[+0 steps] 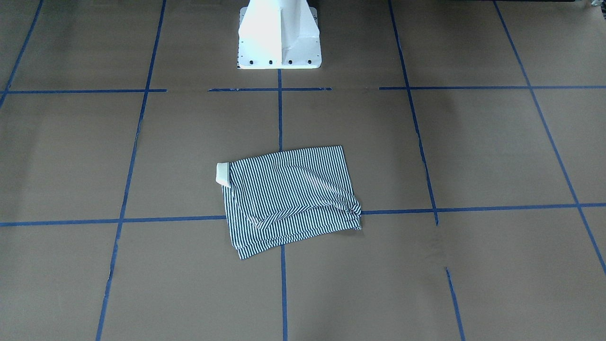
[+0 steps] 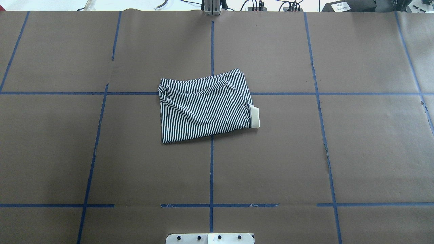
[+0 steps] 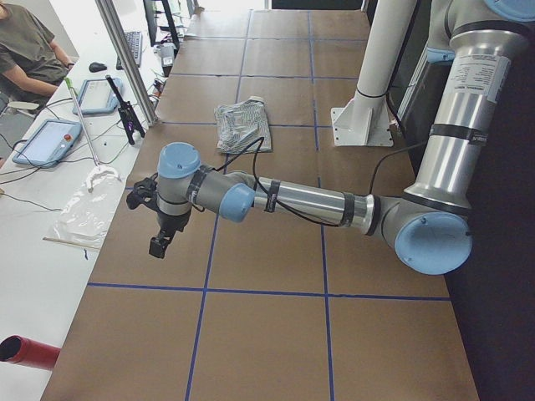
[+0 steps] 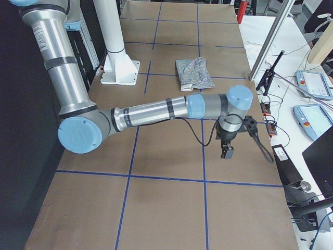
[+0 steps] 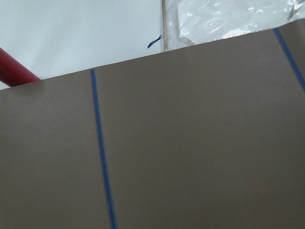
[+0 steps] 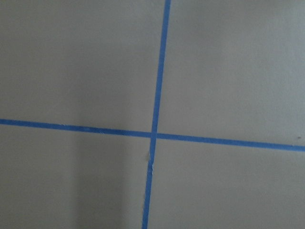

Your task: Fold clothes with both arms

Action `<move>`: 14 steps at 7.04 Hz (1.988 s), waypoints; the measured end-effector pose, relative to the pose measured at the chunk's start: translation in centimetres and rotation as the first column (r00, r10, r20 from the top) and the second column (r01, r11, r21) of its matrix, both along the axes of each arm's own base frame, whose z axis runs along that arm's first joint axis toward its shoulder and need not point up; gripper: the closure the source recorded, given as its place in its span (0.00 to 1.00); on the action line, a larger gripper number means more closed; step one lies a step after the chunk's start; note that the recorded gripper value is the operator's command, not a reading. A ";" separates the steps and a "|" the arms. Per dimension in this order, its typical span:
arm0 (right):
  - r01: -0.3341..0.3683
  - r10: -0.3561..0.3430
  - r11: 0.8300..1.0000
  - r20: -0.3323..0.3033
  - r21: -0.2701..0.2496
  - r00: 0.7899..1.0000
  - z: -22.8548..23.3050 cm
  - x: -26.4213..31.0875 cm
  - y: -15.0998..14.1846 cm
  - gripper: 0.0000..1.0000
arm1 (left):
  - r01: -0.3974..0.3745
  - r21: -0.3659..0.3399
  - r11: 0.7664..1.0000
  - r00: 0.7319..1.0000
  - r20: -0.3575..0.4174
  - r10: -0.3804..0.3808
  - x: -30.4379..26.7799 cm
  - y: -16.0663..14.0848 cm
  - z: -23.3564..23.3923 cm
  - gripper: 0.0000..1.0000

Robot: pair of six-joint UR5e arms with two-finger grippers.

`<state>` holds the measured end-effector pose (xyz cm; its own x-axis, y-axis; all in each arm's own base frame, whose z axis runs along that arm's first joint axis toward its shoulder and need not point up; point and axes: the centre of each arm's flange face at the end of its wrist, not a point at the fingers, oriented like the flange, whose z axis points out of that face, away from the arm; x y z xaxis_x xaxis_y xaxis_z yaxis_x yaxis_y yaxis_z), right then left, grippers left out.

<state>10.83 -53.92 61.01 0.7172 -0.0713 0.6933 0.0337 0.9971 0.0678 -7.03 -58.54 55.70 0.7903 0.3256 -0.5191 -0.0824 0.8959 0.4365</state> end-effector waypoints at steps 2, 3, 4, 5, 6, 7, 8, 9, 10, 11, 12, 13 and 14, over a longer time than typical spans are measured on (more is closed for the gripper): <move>-0.010 0.010 1.000 0.006 -0.021 1.000 3.2 0.6 4.0 0.00 | -0.015 -0.010 1.000 0.999 0.033 0.016 -1.1 4.4 4.8 0.00; -0.013 0.014 0.999 0.018 -0.029 1.000 4.3 0.3 5.1 0.00 | -0.014 -0.026 1.000 0.999 0.036 0.015 -1.1 5.8 6.8 0.00; -0.015 0.016 0.999 0.033 -0.034 0.999 4.9 0.1 5.6 0.00 | -0.014 -0.059 0.998 0.999 0.034 0.016 -1.1 6.6 7.8 0.00; -0.013 0.014 0.999 0.040 -0.034 0.999 5.3 -0.2 5.7 0.00 | -0.018 -0.118 0.993 1.000 0.020 0.021 -1.0 7.0 7.5 0.00; -0.010 0.012 0.999 0.043 -0.036 0.999 5.6 -0.6 5.7 0.00 | -0.033 -0.189 0.981 0.999 -0.022 0.030 -0.7 7.5 6.4 0.00; -0.017 0.019 0.999 0.044 -0.038 0.999 6.1 -0.9 5.5 0.00 | -0.055 -0.247 0.967 0.996 -0.086 0.034 -0.2 8.0 5.5 0.00; -0.032 0.034 0.999 0.043 -0.036 0.998 6.2 -1.4 5.3 0.00 | -0.071 -0.275 0.959 0.990 -0.134 0.035 0.1 8.3 5.0 0.00; -0.050 0.051 0.998 0.041 -0.034 0.998 6.1 -2.1 4.9 0.00 | -0.078 -0.284 0.956 0.987 -0.155 0.035 0.3 8.4 4.8 0.00; -0.064 0.065 0.998 0.037 -0.029 0.997 5.9 -2.8 4.5 0.00 | -0.081 -0.286 0.955 0.986 -0.161 0.035 0.4 8.4 4.8 0.00; -0.070 0.071 0.997 0.036 -0.018 0.997 5.7 -3.1 4.3 0.00 | -0.081 -0.286 0.955 0.986 -0.162 0.035 0.4 8.4 4.7 0.00; -0.073 0.074 0.997 0.035 -0.008 0.997 5.2 -3.3 4.1 0.00 | -0.081 -0.287 0.955 0.986 -0.160 0.035 0.4 8.4 4.8 0.00; -0.075 0.075 0.997 0.036 -0.001 0.997 4.8 -3.3 3.9 0.00 | -0.080 -0.288 0.954 0.986 -0.160 0.035 0.4 8.4 4.8 0.00; -0.076 0.076 0.997 0.037 -0.001 0.996 4.5 -3.3 3.9 0.00 | -0.081 -0.288 0.954 0.986 -0.162 0.035 0.4 8.4 4.8 0.00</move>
